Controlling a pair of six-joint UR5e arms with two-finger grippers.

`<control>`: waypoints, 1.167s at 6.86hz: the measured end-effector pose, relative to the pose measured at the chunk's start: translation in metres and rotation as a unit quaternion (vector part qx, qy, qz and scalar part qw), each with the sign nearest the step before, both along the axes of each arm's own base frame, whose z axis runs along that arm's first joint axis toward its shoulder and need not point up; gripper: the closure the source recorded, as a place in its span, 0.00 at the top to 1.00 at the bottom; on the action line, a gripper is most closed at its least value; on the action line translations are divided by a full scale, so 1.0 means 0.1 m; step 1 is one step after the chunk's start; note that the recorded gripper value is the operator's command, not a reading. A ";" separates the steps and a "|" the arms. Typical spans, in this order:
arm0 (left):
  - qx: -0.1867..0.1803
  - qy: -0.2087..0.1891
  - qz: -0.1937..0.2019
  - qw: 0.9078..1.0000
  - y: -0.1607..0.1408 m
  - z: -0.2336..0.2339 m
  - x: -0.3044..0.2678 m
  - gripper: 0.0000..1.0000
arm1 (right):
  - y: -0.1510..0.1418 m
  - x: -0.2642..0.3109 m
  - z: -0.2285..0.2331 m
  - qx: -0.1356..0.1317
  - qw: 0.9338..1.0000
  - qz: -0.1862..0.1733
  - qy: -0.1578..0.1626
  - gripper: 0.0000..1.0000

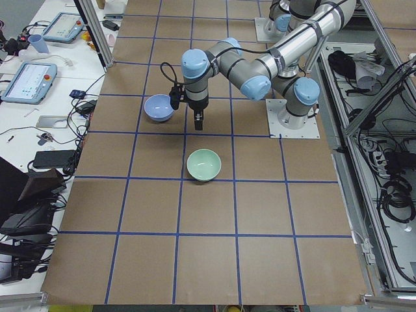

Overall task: Stack green bowl on blue bowl
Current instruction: 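Lower the left gripper onto the rim of the pale green bowl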

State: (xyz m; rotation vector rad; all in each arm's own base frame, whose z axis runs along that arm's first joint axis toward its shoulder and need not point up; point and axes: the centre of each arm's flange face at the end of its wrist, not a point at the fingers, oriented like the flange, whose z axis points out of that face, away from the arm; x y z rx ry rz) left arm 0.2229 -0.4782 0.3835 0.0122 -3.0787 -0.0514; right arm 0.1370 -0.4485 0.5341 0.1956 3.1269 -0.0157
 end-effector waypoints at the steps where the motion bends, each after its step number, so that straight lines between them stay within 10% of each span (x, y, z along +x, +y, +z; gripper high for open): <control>1: -0.004 -0.002 -0.007 1.000 0.03 -0.15 0.26 1.00 | 0.00 0.00 0.00 0.000 1.000 0.000 0.000 1.00; 8: -0.035 -0.001 -0.056 0.998 0.13 -1.52 1.73 1.00 | 0.00 0.00 0.00 0.000 1.000 0.000 0.000 1.00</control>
